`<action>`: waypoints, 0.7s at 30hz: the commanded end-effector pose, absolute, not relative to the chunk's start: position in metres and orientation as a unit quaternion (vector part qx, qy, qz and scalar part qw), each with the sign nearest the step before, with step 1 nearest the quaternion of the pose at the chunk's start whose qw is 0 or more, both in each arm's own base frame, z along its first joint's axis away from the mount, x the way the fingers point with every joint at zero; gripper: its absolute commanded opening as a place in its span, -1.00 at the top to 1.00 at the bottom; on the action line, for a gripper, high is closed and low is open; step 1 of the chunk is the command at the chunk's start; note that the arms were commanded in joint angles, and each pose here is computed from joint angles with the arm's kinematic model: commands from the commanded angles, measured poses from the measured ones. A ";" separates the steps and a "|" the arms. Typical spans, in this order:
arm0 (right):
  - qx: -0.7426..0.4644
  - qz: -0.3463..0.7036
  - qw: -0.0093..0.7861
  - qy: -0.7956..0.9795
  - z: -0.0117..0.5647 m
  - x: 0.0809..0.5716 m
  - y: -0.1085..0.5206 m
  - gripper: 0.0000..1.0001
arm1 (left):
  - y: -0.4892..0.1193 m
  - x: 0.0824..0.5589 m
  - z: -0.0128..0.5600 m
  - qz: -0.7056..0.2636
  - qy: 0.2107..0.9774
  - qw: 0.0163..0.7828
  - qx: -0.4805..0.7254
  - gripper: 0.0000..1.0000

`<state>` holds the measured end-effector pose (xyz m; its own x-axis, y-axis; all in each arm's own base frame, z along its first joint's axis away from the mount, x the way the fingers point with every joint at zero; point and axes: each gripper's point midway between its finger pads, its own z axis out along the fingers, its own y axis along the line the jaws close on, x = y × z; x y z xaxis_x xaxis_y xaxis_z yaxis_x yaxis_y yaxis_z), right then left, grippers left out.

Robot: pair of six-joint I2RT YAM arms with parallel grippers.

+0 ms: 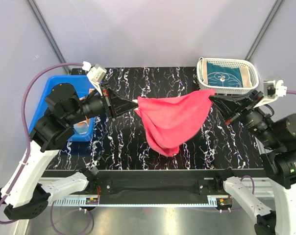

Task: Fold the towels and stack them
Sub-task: Flatten out the crumpled towel

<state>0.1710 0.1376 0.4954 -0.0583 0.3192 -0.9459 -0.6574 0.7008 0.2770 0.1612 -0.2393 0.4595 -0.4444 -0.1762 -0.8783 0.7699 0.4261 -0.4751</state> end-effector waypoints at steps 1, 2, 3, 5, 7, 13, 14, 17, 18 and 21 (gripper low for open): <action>-0.128 0.388 0.696 0.590 0.525 0.168 0.140 1.00 | -0.249 0.142 0.489 -0.545 0.648 0.476 0.236 1.00; -0.123 0.379 0.701 0.592 0.527 0.170 0.137 1.00 | -0.248 0.146 0.488 -0.537 0.654 0.480 0.230 1.00; -0.116 0.368 0.706 0.593 0.531 0.175 0.134 1.00 | -0.247 0.151 0.483 -0.526 0.663 0.481 0.229 1.00; -0.098 0.334 0.715 0.606 0.530 0.189 0.125 1.00 | -0.244 0.168 0.479 -0.495 0.682 0.497 0.208 1.00; -0.083 0.299 0.721 0.619 0.527 0.209 0.117 1.00 | -0.244 0.191 0.466 -0.454 0.708 0.506 0.192 1.00; -0.083 0.206 0.709 0.669 0.490 0.290 0.116 1.00 | -0.231 0.279 0.429 -0.369 0.759 0.515 0.152 1.00; -0.091 0.204 0.706 0.672 0.487 0.297 0.119 1.00 | -0.233 0.284 0.427 -0.372 0.757 0.513 0.161 0.98; -0.120 0.204 0.691 0.683 0.473 0.317 0.132 1.00 | -0.236 0.302 0.415 -0.365 0.758 0.514 0.170 0.84; -0.125 0.206 0.680 0.693 0.462 0.327 0.137 1.00 | -0.236 0.307 0.406 -0.358 0.767 0.506 0.165 0.83; -0.106 0.211 0.637 0.734 0.409 0.349 0.143 1.00 | -0.234 0.333 0.357 -0.328 0.814 0.461 0.129 0.89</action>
